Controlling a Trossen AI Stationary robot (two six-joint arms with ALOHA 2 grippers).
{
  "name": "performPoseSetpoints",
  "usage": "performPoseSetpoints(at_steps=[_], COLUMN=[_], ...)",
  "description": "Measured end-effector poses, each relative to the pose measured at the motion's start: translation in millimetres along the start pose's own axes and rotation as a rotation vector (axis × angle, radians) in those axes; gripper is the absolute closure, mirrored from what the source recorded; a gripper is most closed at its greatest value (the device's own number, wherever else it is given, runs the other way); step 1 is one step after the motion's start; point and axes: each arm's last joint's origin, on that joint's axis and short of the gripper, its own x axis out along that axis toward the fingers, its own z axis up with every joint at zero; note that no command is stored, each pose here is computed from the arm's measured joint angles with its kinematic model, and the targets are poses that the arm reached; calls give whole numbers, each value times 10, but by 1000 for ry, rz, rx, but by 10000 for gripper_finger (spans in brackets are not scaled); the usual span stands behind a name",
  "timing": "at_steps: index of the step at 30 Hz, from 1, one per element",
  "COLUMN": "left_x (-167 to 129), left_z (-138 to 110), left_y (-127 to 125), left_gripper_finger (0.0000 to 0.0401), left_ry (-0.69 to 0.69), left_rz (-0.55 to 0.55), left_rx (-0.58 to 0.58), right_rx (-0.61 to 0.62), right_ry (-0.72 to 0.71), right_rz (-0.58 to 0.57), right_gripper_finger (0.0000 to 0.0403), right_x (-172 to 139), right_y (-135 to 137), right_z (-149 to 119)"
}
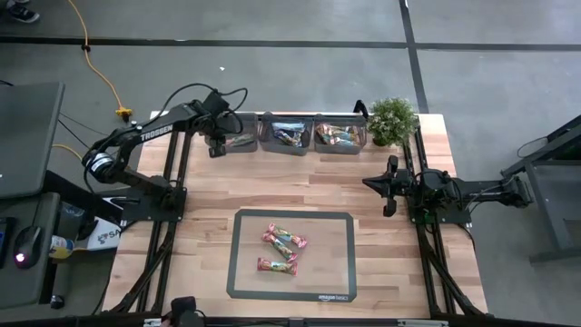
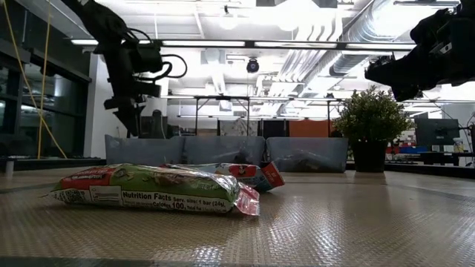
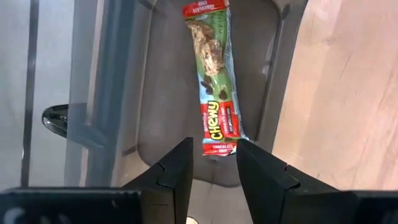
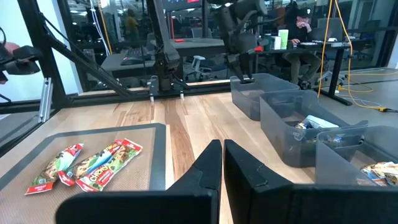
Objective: Pick and place Granola Bars by type
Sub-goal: Put the red granola bar into the left black bin
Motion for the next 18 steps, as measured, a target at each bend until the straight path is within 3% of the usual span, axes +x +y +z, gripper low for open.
performPoseSetpoints(at_steps=[5,8,13,18], left_x=[-76,-166,-341,-434], left_z=[53,113,199,236], left_y=[48,75,64,10], left_gripper_finger=[282,282,282,282], left_ry=[-21,-85,-232,-337], left_rz=[5,-61,-287,-529], left_rx=[-13,-25,-48,-175], right_rx=[0,0,0,0], right_ry=[0,0,0,0], right_rz=[0,0,0,0], right_gripper_finger=[402,402,402,402], right_x=[0,0,0,0], right_y=[0,0,0,0], right_z=[0,0,0,0])
